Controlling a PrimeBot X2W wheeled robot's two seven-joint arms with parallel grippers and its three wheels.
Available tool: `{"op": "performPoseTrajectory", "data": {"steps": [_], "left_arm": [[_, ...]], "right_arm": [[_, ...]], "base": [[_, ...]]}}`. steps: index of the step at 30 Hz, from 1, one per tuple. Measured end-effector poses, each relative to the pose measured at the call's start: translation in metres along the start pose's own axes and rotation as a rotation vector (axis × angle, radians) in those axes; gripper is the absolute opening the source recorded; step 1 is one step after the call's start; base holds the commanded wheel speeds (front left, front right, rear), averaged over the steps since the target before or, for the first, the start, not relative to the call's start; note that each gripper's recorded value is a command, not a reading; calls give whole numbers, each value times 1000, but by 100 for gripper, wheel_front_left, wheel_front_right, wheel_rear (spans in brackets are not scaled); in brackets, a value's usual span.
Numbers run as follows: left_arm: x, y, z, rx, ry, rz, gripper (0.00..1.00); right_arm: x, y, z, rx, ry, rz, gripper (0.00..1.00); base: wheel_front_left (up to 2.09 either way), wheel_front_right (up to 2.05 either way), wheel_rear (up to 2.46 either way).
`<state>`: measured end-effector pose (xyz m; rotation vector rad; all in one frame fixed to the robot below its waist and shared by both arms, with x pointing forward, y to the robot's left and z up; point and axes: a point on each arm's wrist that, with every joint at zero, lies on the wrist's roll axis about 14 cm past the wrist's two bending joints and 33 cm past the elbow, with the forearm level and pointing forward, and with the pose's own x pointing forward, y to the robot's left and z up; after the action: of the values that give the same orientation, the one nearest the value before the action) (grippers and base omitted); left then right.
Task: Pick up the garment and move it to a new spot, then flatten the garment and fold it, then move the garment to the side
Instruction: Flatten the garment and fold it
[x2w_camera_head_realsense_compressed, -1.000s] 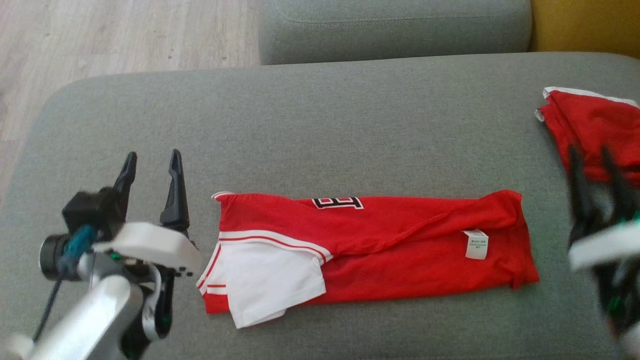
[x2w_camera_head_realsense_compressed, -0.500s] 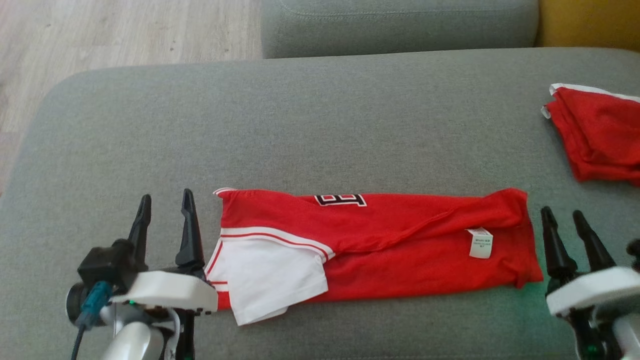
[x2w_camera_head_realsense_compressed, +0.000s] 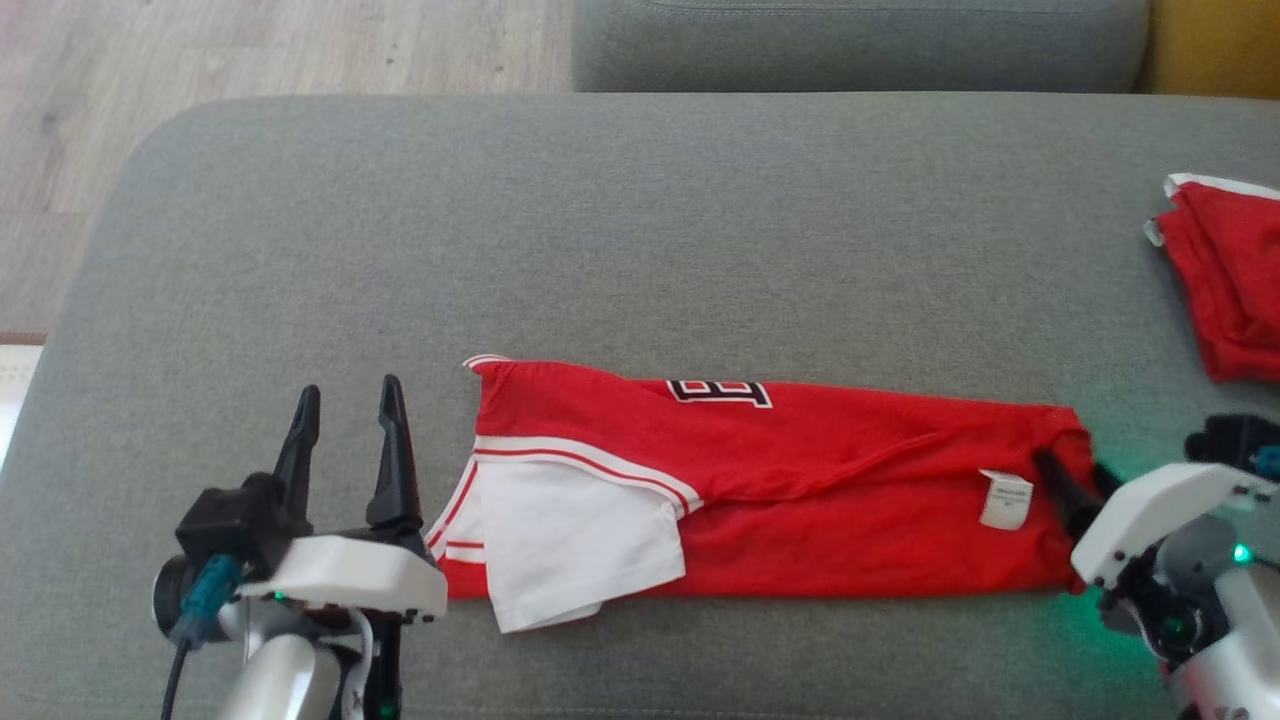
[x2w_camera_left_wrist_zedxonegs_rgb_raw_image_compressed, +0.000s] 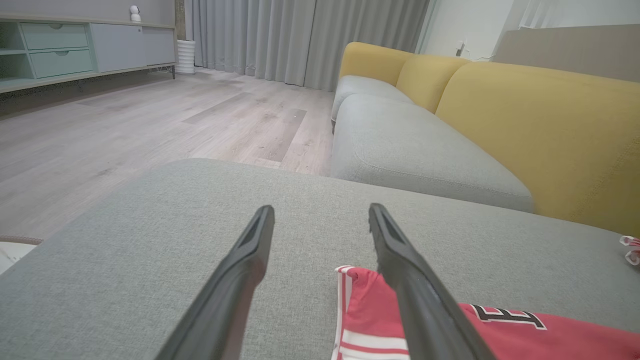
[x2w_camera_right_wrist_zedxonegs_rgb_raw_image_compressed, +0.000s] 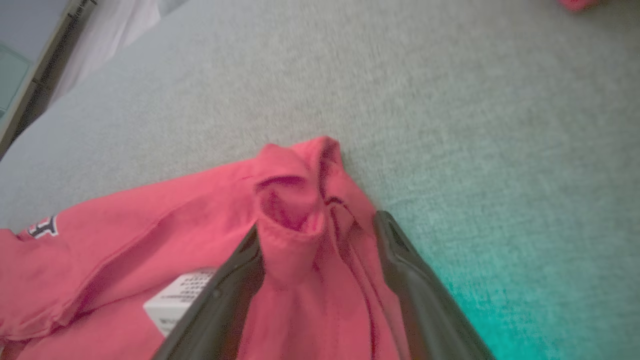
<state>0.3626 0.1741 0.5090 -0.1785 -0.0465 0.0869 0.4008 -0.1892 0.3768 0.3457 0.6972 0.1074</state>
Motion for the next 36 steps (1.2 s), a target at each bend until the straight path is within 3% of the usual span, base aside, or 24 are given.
{"op": "performPoseTrajectory", "data": {"steps": [11,12,14,15,25,32,36], "left_arm": [[0,7,-6,-5,11,19,100],[0,7,-7,-4,14,19,100],[0,7,-8,2,17,17,100],[0,8,-8,1,17,17,100],[1,7,-2,1,-6,8,100],[1,4,1,-9,-18,3,100],[-1,2,3,-16,-23,-4,100]], "right_arm": [[4,-5,-28,126,190,-20,100],[4,-4,-29,127,202,-18,86],[5,-3,-29,134,200,-15,23],[5,-2,-30,141,202,-14,0],[-2,11,-15,150,165,28,0],[-27,-43,40,74,50,-93,0],[-33,-34,63,72,-10,-59,0]], "base": [[0,0,0],[0,0,0],[0,0,0],[0,0,0],[0,0,0],[0,0,0],[0,0,0]]}}
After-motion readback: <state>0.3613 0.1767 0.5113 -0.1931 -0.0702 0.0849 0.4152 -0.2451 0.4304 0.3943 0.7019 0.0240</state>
